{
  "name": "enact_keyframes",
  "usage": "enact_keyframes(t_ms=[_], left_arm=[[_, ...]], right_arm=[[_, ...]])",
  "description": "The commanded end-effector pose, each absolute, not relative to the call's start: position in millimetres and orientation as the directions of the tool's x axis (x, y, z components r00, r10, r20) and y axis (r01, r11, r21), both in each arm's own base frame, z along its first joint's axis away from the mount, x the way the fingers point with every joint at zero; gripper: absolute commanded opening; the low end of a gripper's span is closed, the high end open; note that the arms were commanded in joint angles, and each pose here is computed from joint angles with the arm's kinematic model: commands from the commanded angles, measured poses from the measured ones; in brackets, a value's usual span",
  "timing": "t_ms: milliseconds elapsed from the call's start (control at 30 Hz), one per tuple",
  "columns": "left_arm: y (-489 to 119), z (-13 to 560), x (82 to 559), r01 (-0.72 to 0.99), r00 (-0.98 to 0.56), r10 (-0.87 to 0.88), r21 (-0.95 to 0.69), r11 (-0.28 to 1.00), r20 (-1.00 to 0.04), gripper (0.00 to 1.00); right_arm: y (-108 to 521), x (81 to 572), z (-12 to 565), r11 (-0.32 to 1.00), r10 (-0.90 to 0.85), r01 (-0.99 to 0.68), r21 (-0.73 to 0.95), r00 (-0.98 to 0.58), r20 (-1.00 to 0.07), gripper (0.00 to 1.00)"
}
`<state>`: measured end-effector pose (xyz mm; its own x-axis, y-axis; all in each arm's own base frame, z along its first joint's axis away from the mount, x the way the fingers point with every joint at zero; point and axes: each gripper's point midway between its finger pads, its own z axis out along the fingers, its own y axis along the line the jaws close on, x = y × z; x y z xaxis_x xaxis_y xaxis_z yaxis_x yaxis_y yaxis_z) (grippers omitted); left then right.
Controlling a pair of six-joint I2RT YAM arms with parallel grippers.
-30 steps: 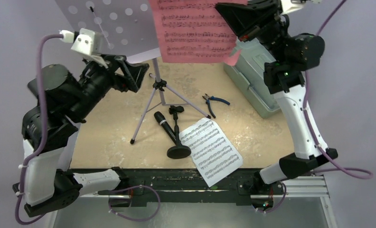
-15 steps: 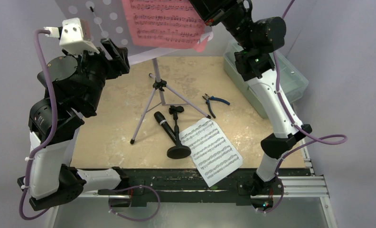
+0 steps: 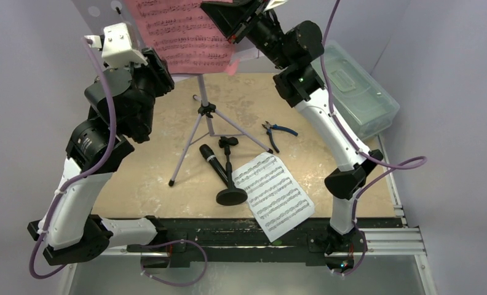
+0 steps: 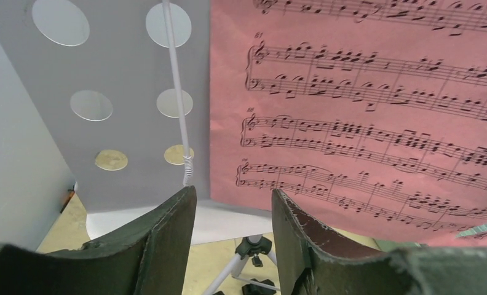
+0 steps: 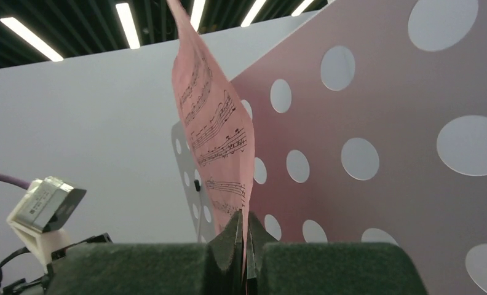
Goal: Set up the instrument practice props
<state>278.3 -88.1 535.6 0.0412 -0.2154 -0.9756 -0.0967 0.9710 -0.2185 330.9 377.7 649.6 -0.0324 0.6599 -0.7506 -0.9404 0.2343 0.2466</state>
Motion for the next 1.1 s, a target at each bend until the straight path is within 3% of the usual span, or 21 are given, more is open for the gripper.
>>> enact_keyframes(t_ms=[0,633,867,1067], left_arm=[[-78,549,281,-0.148,0.116,-0.222,-0.237,0.960,-0.968,0.46],[-59,535,286,-0.279,0.182,-0.101,-0.150,0.949,-0.978,0.21],[-61,531,289,-0.277,0.204,-0.070,-0.126,0.953,-0.976,0.06],[-55,531,284,-0.279,0.239,-0.062,-0.130,0.951,-0.969,0.00]], right_arm=[[367,316,676,0.272,0.687,-0.947,0.168,0.069,-0.724,0.00],[386,300,674,0.246,0.675,-0.967,0.070,0.119,-0.728,0.00],[387,304,674,0.274,0.683,-0.958,0.087,0.130,-0.718,0.00],[385,313,672,0.316,0.689,-0.940,0.127,0.135,-0.712,0.00]])
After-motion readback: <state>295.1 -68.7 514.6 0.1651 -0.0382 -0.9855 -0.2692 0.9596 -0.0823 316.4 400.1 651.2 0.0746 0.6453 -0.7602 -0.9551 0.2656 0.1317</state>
